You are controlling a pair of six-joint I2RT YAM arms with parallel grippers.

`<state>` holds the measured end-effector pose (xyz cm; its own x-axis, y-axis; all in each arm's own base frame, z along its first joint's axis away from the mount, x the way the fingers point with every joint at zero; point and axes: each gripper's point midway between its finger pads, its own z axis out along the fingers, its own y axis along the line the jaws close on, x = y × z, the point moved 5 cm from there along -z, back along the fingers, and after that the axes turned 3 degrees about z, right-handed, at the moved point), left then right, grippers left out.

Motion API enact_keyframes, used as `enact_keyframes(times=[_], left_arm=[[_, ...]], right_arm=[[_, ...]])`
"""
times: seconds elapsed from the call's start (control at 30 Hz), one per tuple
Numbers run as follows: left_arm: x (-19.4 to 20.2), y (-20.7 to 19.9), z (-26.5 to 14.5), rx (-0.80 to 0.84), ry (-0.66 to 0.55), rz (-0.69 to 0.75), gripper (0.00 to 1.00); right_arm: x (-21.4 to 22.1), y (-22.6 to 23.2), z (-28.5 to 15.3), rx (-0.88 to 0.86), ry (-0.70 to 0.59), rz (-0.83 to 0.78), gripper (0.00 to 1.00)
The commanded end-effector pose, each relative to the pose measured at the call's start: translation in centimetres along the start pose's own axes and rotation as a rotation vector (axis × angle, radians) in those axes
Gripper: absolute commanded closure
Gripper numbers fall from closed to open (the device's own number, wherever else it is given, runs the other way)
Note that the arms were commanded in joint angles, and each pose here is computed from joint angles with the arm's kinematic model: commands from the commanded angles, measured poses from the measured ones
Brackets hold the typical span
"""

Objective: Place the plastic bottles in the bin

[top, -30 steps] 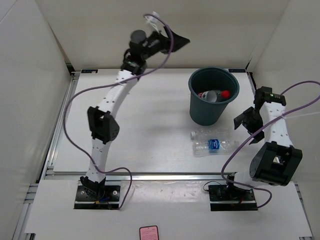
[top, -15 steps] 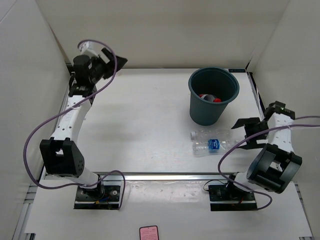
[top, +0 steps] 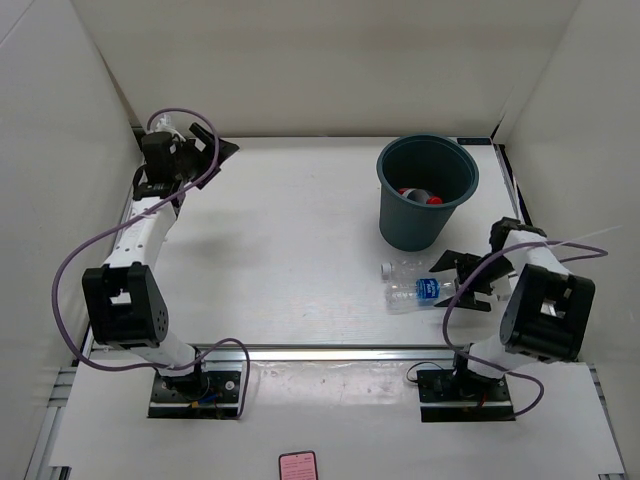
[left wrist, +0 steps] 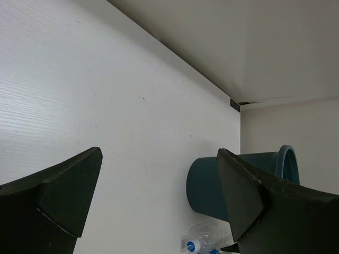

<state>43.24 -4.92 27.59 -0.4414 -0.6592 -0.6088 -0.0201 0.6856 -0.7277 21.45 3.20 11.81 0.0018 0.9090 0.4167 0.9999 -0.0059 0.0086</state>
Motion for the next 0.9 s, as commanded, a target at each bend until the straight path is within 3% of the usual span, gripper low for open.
enact_keyframes(times=[0.0, 0.23, 0.3, 0.4, 0.53, 0.7, 0.73, 0.8, 0.83, 0.87], left_arm=[[-0.9, -1.6, -0.3, 0.049, -0.014, 0.014, 0.0], [-0.4, -1.4, -0.5, 0.05, -0.002, 0.02, 0.0], [-0.5, -1.5, -0.7, 0.05, -0.002, 0.029, 0.0], [-0.5, -1.6, -1.0, 0.05, -0.002, 0.038, 0.0], [-0.4, -1.2, -1.2, 0.029, -0.009, 0.068, 0.0], [-0.4, -1.0, -1.3, 0.014, -0.022, 0.067, 0.0], [-0.4, -1.0, -1.3, 0.014, -0.022, 0.067, 0.0], [-0.3, -0.8, -1.3, 0.008, -0.016, 0.075, 0.0], [-0.3, -0.8, -1.3, 0.008, -0.016, 0.084, 0.0], [-0.3, -0.8, -1.3, 0.008, -0.016, 0.084, 0.0]], right_arm=[[-0.8, 0.6, 1.7, 0.053, -0.02, 0.026, 0.0], [-2.2, 1.4, 3.3, 0.155, -0.043, 0.007, 0.21], [-2.6, 1.3, 3.8, 0.199, -0.042, 0.011, 0.23], [-2.8, 0.7, 3.5, 0.265, -0.067, 0.019, 0.46], [-1.9, 0.4, -0.4, 0.224, -0.093, 0.031, 0.57], [-0.9, 0.6, -8.8, 0.106, -0.274, -0.166, 0.7], [-0.3, 0.0, -10.4, 0.095, -0.305, -0.217, 0.82], [1.1, 0.2, -13.8, -0.069, -0.303, -0.327, 0.88], [3.5, -0.1, -17.4, -0.258, -0.321, -0.378, 0.88], [4.5, -0.3, -19.0, -0.333, -0.345, -0.39, 0.88]])
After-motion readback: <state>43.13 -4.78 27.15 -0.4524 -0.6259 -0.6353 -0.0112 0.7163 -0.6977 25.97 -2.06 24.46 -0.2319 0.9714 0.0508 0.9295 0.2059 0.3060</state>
